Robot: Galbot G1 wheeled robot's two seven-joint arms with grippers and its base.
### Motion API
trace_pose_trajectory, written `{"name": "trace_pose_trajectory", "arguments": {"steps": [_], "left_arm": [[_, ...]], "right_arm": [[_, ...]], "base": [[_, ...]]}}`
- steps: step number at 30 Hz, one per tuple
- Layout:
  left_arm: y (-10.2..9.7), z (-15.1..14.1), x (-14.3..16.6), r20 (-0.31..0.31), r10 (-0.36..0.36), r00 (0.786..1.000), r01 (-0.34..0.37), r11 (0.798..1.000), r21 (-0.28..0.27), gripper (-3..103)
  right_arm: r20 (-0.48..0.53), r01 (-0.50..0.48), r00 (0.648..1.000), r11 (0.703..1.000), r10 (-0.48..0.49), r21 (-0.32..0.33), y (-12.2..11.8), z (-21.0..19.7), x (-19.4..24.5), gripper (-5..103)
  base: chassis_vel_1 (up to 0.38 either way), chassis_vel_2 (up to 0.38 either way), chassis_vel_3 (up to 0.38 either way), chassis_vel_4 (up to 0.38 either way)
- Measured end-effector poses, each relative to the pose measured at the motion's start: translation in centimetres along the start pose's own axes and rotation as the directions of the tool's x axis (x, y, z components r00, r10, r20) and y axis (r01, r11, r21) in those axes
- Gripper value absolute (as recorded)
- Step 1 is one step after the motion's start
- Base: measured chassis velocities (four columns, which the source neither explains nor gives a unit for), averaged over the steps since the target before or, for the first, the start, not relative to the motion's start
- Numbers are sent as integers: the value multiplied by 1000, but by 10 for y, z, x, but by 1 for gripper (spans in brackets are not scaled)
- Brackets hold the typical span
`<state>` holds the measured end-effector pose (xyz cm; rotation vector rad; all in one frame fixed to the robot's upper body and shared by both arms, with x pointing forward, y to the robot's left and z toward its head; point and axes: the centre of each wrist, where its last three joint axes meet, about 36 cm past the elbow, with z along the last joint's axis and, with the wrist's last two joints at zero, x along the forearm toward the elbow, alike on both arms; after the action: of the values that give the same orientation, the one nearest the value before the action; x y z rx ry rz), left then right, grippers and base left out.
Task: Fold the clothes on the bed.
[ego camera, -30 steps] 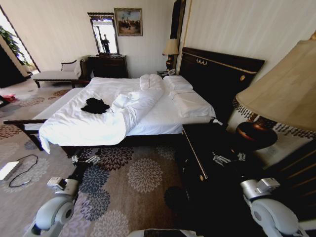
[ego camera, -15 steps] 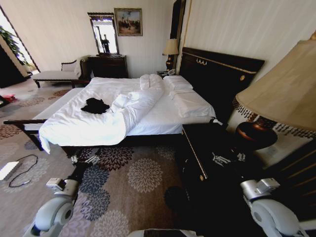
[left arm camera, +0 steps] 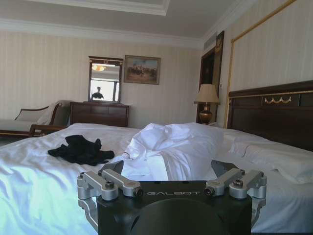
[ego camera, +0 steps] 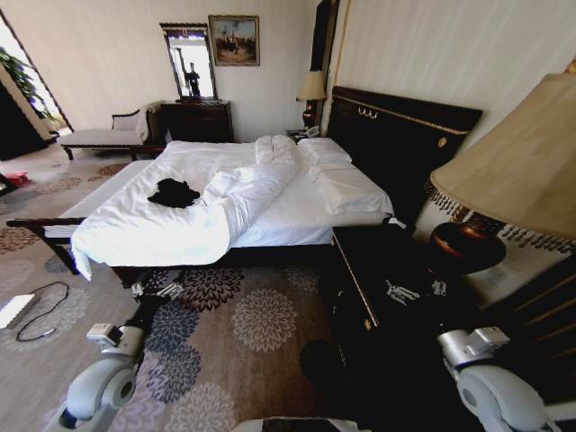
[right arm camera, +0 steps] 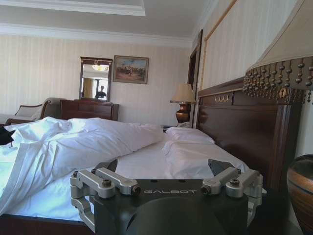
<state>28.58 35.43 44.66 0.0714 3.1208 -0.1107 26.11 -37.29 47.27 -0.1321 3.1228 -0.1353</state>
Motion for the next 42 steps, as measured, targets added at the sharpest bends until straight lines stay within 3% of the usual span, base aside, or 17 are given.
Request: {"name": "trace_pose_trajectory", "arguments": {"steps": [42], "left_arm": [[-1,8,1,-13,-12,1000,12,1000,10,101]], "right_arm": [[-18,6,1000,1000,-6,-7,6,12,5,100]], "base": [[-65,62,68,-62]]}}
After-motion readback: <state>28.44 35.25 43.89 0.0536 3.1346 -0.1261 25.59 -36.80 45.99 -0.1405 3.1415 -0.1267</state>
